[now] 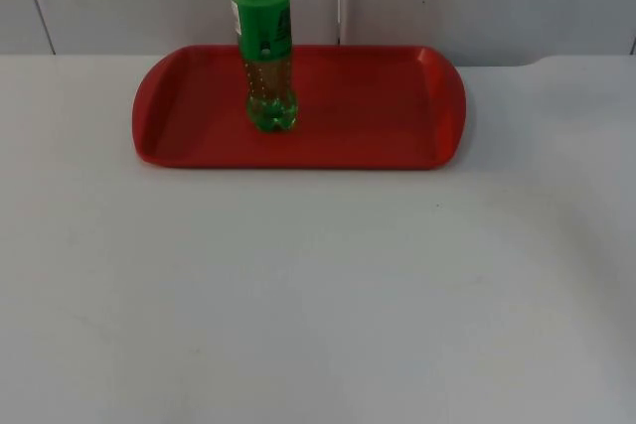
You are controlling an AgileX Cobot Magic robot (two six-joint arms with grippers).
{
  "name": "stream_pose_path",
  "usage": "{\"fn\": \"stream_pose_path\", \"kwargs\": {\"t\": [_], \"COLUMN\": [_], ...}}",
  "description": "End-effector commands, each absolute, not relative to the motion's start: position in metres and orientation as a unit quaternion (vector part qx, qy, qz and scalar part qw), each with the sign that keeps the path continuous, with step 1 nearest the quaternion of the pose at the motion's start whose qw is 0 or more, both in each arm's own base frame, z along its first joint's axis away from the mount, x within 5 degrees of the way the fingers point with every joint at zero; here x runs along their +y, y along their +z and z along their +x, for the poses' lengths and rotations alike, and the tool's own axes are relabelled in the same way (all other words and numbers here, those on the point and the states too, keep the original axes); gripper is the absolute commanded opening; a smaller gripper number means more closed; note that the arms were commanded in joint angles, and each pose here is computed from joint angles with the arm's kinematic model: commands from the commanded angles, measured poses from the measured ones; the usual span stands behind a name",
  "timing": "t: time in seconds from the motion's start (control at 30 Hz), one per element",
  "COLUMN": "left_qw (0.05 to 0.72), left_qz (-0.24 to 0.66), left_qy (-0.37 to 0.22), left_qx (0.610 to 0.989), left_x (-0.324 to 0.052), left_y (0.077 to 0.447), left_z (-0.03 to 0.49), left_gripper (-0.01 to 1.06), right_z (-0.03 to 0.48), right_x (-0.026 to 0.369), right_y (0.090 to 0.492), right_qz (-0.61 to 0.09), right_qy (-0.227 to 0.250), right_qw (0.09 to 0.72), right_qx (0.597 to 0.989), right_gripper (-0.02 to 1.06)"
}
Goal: Place the bottle upright on the tray.
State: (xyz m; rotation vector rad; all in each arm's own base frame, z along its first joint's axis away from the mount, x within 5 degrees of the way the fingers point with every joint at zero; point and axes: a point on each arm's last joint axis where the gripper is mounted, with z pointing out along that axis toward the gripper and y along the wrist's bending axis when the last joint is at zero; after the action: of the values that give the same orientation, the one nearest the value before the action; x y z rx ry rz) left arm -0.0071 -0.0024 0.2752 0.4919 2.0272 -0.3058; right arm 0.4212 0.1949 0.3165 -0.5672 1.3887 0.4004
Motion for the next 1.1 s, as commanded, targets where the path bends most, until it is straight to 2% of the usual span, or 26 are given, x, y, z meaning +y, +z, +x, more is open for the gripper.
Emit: {"fn": "stream_pose_path", "kwargs": {"t": [0.0, 0.13, 0.23, 0.33, 0.5, 0.6, 0.73, 0.83, 1.07], "left_qw": [0.498, 0.498, 0.498, 0.498, 0.498, 0.498, 0.498, 0.498, 0.498], "left_qz": [0.204, 0.204, 0.204, 0.204, 0.204, 0.204, 0.204, 0.204, 0.204], "left_qy": [-0.127, -0.127, -0.127, -0.127, -0.127, -0.127, -0.127, -0.127, -0.127], "left_qx": [0.833, 0.833, 0.833, 0.833, 0.833, 0.833, 0.833, 0.833, 0.833], "left_x": [-0.002, -0.002, -0.002, -0.002, -0.002, -0.002, -0.002, -0.002, -0.002], "left_y": [0.275, 0.275, 0.275, 0.275, 0.275, 0.275, 0.275, 0.275, 0.275], "left_z": [-0.006, -0.006, -0.006, -0.006, -0.006, -0.006, -0.006, -0.006, -0.006], "left_gripper": [1.05, 1.05, 1.05, 1.05, 1.05, 1.05, 1.05, 1.05, 1.05], "right_z": [0.423, 0.429, 0.434, 0.437, 0.449, 0.458, 0.469, 0.476, 0.495], "right_x": [0.195, 0.197, 0.204, 0.204, 0.199, 0.196, 0.200, 0.203, 0.212], "right_y": [0.312, 0.300, 0.284, 0.276, 0.254, 0.234, 0.219, 0.214, 0.191], "right_qz": [-0.247, -0.228, -0.247, -0.239, -0.177, -0.173, -0.172, -0.160, -0.158], "right_qy": [0.194, 0.213, 0.223, 0.226, 0.223, 0.181, 0.174, 0.190, 0.201], "right_qw": [0.720, 0.727, 0.747, 0.757, 0.770, 0.761, 0.737, 0.737, 0.769], "right_qx": [0.620, 0.611, 0.576, 0.565, 0.572, 0.599, 0.630, 0.629, 0.586], "right_gripper": [0.00, 0.00, 0.00, 0.00, 0.00, 0.00, 0.00, 0.00, 0.00]}}
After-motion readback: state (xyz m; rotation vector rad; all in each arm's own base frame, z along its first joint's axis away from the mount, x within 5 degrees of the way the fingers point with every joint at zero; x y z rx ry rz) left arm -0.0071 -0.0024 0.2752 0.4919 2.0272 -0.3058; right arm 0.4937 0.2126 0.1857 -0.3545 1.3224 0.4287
